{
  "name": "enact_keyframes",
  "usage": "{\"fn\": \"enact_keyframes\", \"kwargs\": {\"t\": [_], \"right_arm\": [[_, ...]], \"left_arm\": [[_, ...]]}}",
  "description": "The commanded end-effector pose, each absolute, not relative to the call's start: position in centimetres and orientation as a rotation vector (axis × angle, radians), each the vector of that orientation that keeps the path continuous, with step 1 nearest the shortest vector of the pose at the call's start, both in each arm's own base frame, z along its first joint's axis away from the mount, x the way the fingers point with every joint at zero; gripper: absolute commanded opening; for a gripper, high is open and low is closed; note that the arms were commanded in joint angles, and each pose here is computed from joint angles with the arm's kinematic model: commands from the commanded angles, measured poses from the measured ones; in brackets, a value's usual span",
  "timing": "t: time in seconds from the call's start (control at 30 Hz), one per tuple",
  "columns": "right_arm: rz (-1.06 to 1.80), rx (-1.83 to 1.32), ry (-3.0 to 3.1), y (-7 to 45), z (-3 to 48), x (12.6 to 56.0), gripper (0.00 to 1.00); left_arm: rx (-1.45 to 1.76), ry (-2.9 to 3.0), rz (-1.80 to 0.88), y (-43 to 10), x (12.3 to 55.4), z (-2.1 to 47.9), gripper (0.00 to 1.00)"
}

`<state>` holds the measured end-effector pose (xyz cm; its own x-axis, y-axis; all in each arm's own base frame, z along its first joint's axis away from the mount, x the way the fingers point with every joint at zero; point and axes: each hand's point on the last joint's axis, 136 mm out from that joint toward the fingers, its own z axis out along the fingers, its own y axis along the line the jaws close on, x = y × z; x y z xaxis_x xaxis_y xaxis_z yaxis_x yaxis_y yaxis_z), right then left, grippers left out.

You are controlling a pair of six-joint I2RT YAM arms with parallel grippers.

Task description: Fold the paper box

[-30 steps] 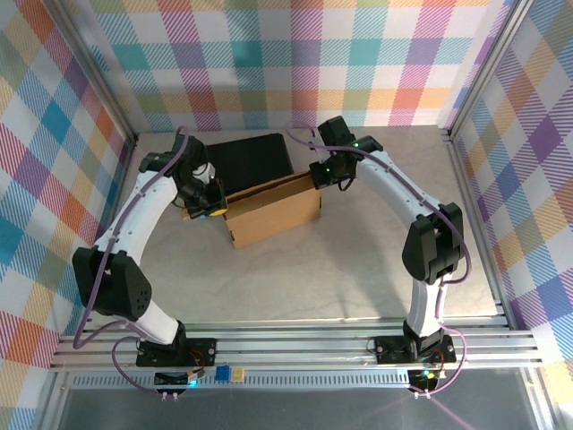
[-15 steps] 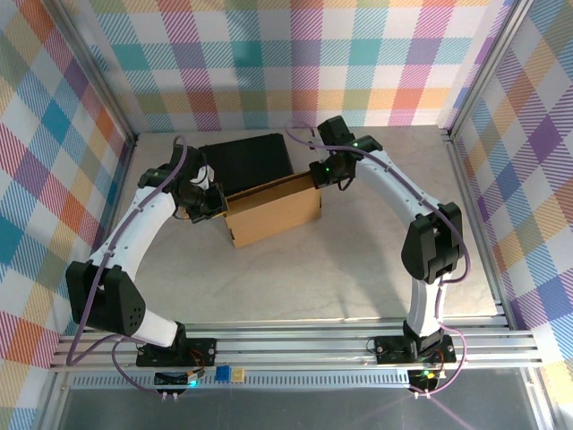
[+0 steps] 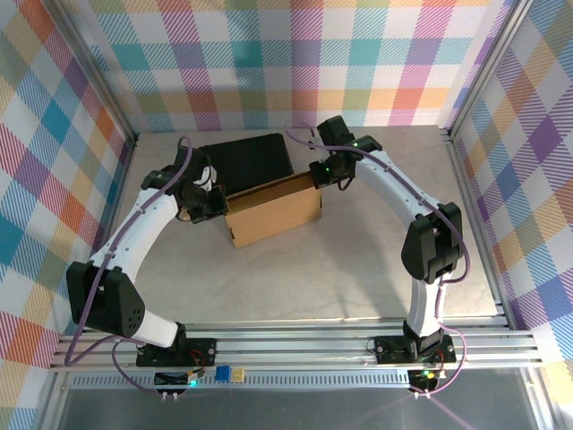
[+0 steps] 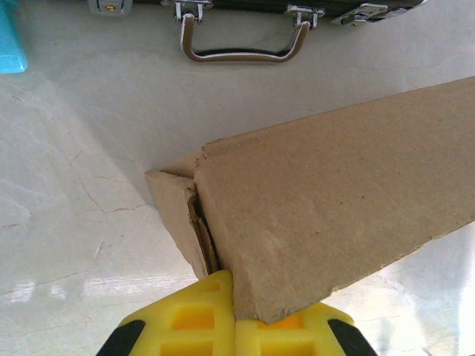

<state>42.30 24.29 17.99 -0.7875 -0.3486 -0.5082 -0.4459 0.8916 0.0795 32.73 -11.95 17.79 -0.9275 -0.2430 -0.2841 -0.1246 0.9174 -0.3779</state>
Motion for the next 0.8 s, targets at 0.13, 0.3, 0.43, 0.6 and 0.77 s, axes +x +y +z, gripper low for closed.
{"fn": "enact_keyframes", "kwargs": {"t": [0.13, 0.3, 0.43, 0.6, 0.77], "right_arm": [[0.239, -0.651, 2.724, 23.7, 14.6, 39.2, 0.00], [0.275, -0.638, 2.698, 23.9, 16.0, 39.0, 0.07], [0.302, -0.609, 2.693, 23.9, 17.2, 38.8, 0.16], [0.335, -0.562, 2.700, 23.6, 18.1, 38.4, 0.29], [0.392, -0.526, 2.692, 23.7, 19.3, 38.1, 0.35]], "left_arm": [[-0.240, 2.901, -0.425, -11.8, 29.9, 14.5, 0.00], [-0.237, 2.901, -0.392, -11.5, 29.9, 14.4, 0.00], [-0.228, 2.905, -0.380, -11.5, 30.0, 14.3, 0.00], [-0.202, 2.914, -0.346, -11.5, 30.2, 14.3, 0.00], [-0.198, 2.913, -0.335, -11.5, 30.3, 14.4, 0.00]]}}
